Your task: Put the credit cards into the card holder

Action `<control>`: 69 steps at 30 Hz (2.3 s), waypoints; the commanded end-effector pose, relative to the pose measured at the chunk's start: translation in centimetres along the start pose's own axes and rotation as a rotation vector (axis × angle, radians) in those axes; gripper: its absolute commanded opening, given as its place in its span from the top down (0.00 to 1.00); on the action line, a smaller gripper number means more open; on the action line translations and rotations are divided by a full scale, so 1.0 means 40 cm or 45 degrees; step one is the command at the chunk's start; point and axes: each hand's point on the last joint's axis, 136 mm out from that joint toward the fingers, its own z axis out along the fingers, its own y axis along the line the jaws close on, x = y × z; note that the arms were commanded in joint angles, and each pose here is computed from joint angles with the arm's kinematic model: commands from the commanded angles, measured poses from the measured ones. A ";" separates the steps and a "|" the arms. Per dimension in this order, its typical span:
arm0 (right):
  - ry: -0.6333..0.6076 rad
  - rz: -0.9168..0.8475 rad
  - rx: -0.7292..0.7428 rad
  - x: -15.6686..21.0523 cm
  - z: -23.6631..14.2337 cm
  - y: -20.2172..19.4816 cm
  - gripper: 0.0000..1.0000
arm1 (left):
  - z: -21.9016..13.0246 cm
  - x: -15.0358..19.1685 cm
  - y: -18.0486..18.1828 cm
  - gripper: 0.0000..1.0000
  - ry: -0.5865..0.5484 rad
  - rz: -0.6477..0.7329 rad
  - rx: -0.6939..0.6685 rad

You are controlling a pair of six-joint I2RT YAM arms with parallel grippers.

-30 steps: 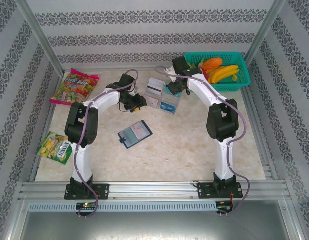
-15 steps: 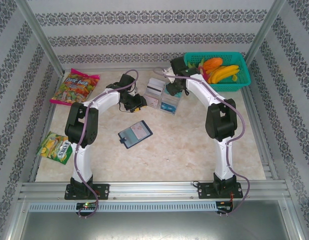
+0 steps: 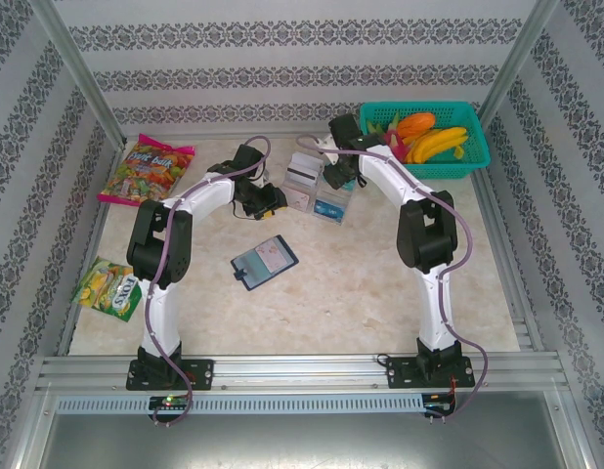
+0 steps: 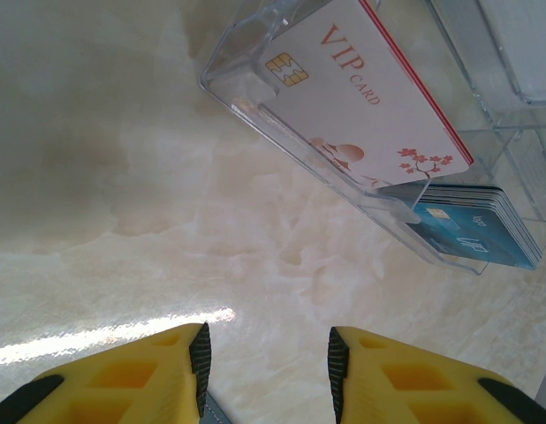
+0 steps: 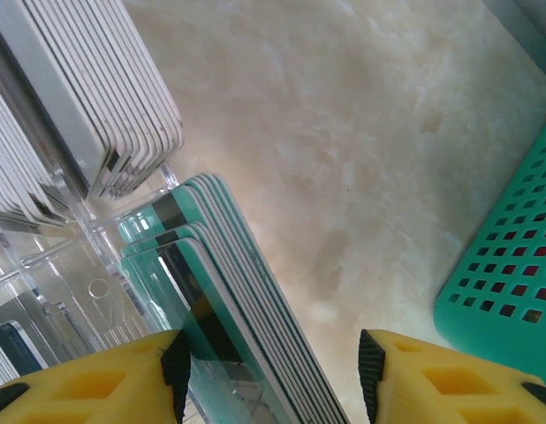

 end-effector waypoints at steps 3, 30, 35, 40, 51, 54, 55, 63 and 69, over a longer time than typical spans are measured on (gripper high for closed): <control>0.044 0.027 0.064 0.020 0.004 -0.041 0.46 | -0.004 0.003 -0.028 0.57 0.005 0.018 0.033; -0.056 0.112 0.080 -0.008 -0.072 -0.090 0.64 | -0.006 0.003 -0.031 0.57 0.001 0.015 0.040; -0.078 0.124 0.074 -0.014 -0.085 -0.096 0.64 | -0.006 0.002 -0.033 0.57 -0.001 0.016 0.043; -0.104 0.155 0.048 -0.018 -0.096 -0.104 0.64 | -0.008 0.001 -0.036 0.57 -0.004 0.017 0.045; -0.114 0.198 -0.022 -0.016 -0.093 -0.101 0.81 | -0.008 0.004 -0.039 0.57 -0.002 0.020 0.046; -0.116 0.201 -0.026 -0.015 -0.092 -0.101 0.82 | -0.010 0.004 -0.039 0.57 -0.001 0.021 0.044; -0.117 0.204 -0.032 -0.015 -0.094 -0.101 0.85 | -0.010 0.004 -0.039 0.57 -0.001 0.021 0.044; -0.157 0.209 -0.100 -0.020 -0.117 -0.086 0.87 | -0.010 0.003 -0.039 0.57 0.000 0.018 0.044; -0.240 0.252 -0.249 -0.038 -0.161 -0.067 0.87 | -0.019 0.003 -0.045 0.57 -0.005 0.021 0.050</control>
